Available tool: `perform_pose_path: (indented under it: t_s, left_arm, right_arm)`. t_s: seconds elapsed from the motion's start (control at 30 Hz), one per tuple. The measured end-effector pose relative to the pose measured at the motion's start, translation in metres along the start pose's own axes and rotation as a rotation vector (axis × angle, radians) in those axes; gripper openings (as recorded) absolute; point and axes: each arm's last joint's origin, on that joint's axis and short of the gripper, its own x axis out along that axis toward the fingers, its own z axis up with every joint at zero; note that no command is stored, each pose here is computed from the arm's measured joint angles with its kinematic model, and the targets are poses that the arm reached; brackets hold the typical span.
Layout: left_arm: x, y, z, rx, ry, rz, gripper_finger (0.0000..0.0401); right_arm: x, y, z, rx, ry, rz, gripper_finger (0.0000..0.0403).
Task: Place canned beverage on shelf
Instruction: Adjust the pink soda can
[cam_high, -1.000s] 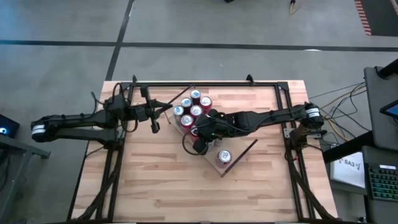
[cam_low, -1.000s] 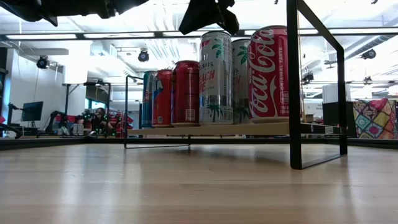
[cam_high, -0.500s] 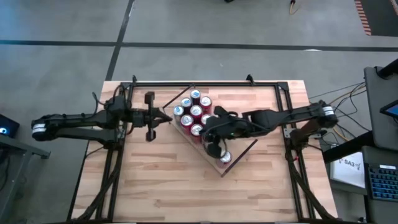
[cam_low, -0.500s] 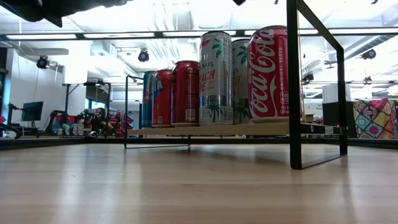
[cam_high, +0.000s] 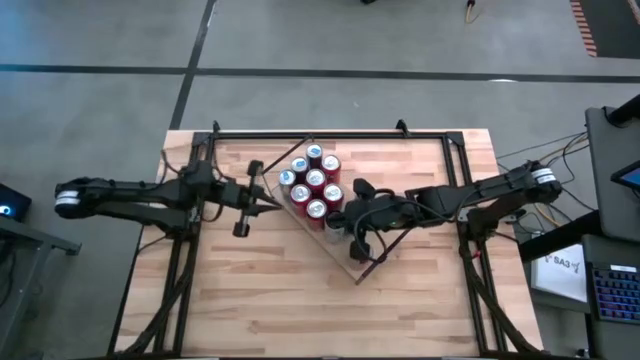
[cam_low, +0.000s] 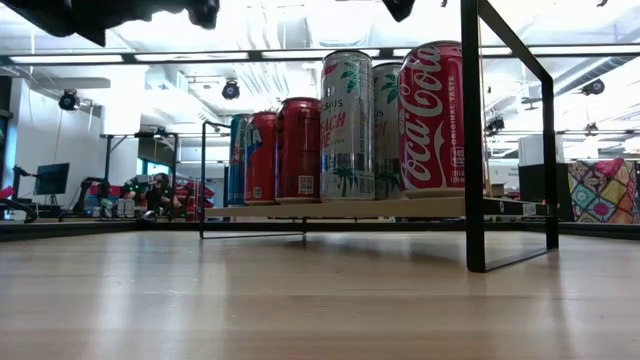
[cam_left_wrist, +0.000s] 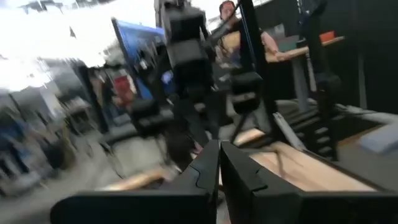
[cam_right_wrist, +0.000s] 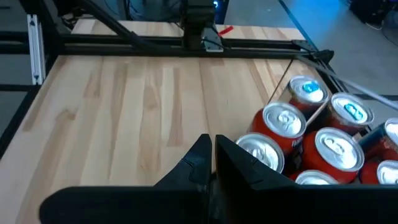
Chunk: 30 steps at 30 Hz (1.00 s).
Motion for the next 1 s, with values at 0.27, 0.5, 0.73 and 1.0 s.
perform_pose_path:
  t_s: [0.27,0.5,0.73,1.0]
  left_arm:
    - [0.041,-0.015,-0.030,-0.149,0.008,-0.003,0.0000]
    - [0.072,-0.012,-0.054,-0.216,0.123,0.073,0.0000]
    - [0.087,-0.011,-0.069,-0.260,0.206,0.193,0.0000]
    - [0.109,-0.022,-0.075,-0.231,0.299,0.321,0.0000]
  right_arm:
    - [-0.013,-0.004,-0.007,-0.026,-0.066,0.003,0.0013]
    - [-0.025,-0.007,-0.009,-0.050,-0.096,0.004,0.0013]
    - [-0.033,-0.011,-0.024,-0.045,-0.080,0.005,0.0013]
    - [-0.038,-0.013,-0.037,-0.019,-0.069,0.005,0.0013]
